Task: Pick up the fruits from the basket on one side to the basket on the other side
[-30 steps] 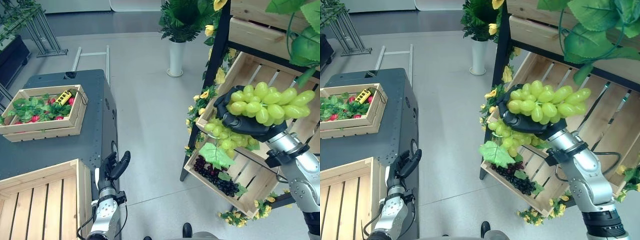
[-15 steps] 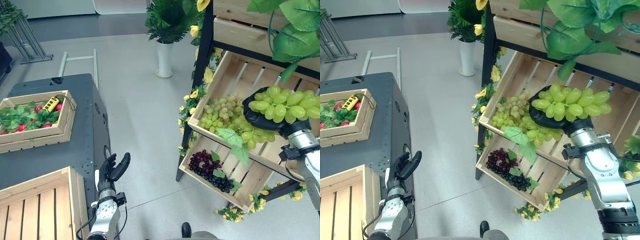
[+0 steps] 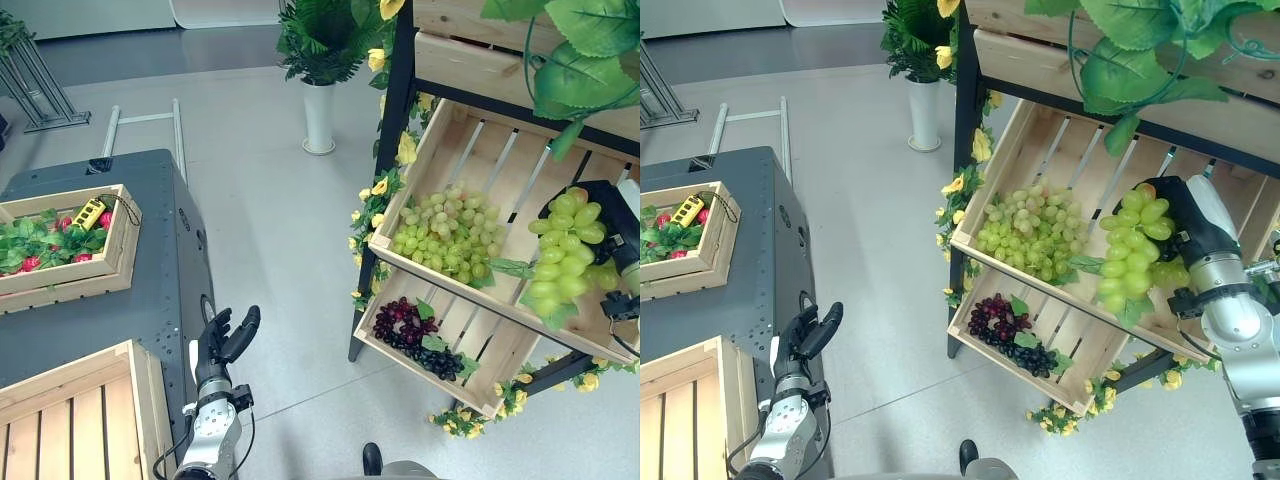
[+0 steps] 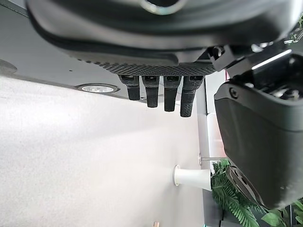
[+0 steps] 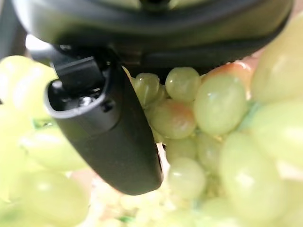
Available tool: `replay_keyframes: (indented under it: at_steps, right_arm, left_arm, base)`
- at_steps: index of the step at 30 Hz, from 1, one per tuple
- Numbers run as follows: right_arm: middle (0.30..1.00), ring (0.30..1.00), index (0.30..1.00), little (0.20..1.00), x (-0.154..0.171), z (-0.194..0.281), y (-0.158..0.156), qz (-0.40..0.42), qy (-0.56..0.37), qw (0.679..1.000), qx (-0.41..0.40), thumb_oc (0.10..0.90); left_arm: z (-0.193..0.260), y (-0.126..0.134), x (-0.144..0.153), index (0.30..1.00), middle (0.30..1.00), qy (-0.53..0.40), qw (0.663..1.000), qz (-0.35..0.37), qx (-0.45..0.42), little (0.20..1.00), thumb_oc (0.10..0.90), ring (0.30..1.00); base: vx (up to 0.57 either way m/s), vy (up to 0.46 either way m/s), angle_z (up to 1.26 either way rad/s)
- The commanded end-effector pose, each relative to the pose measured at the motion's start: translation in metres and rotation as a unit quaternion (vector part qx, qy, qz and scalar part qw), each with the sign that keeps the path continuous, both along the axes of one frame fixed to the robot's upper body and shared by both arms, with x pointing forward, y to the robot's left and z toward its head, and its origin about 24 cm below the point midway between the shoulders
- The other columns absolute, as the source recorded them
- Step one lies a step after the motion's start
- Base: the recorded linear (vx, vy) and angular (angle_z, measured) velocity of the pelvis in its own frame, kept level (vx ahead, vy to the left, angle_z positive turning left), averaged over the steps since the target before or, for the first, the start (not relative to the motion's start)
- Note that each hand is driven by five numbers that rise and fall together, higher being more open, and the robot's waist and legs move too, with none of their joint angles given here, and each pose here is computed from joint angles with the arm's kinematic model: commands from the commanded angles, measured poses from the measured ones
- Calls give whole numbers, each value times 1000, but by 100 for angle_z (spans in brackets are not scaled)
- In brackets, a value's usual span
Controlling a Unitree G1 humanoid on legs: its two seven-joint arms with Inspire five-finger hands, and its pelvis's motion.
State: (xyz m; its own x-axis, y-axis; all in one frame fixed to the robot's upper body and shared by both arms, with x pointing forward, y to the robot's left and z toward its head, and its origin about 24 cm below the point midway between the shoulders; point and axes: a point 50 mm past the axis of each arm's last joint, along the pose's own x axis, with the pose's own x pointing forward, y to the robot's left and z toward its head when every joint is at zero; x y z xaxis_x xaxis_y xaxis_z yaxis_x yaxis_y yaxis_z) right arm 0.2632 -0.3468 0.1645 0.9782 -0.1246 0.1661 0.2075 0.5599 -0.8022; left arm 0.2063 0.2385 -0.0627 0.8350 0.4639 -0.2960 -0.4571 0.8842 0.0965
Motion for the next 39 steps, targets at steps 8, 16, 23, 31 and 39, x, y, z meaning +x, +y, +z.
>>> replay_keyframes:
  at_steps: [8,16,23,31,39]
  right_arm:
    - [300,300,300,300,38,58,-37,-83,18,996,-42,400]
    - [307,307,307,307,46,50,-53,-137,95,985,-45,405]
    - [900,900,900,900,50,55,-54,-167,91,979,-78,800]
    - [900,900,900,900,48,62,-56,-194,103,971,-97,800]
    - [900,900,900,900,48,79,-46,-193,104,965,-142,800]
  left_arm:
    - [44,-7,50,900,900,-102,993,-56,36,900,800,900]
    - [42,-8,48,900,900,-96,992,-72,34,900,800,900]
    - [42,-10,48,900,900,-96,992,-80,32,900,800,900]
    - [45,-7,46,900,900,-102,991,-84,29,900,800,900]
    - [44,-6,44,900,900,-104,991,-79,31,900,800,900]
  base:
    - [-1,-4,1]
    - [-8,-5,8]
    - [0,0,1]
    - [-1,0,0]
    - [0,0,0]
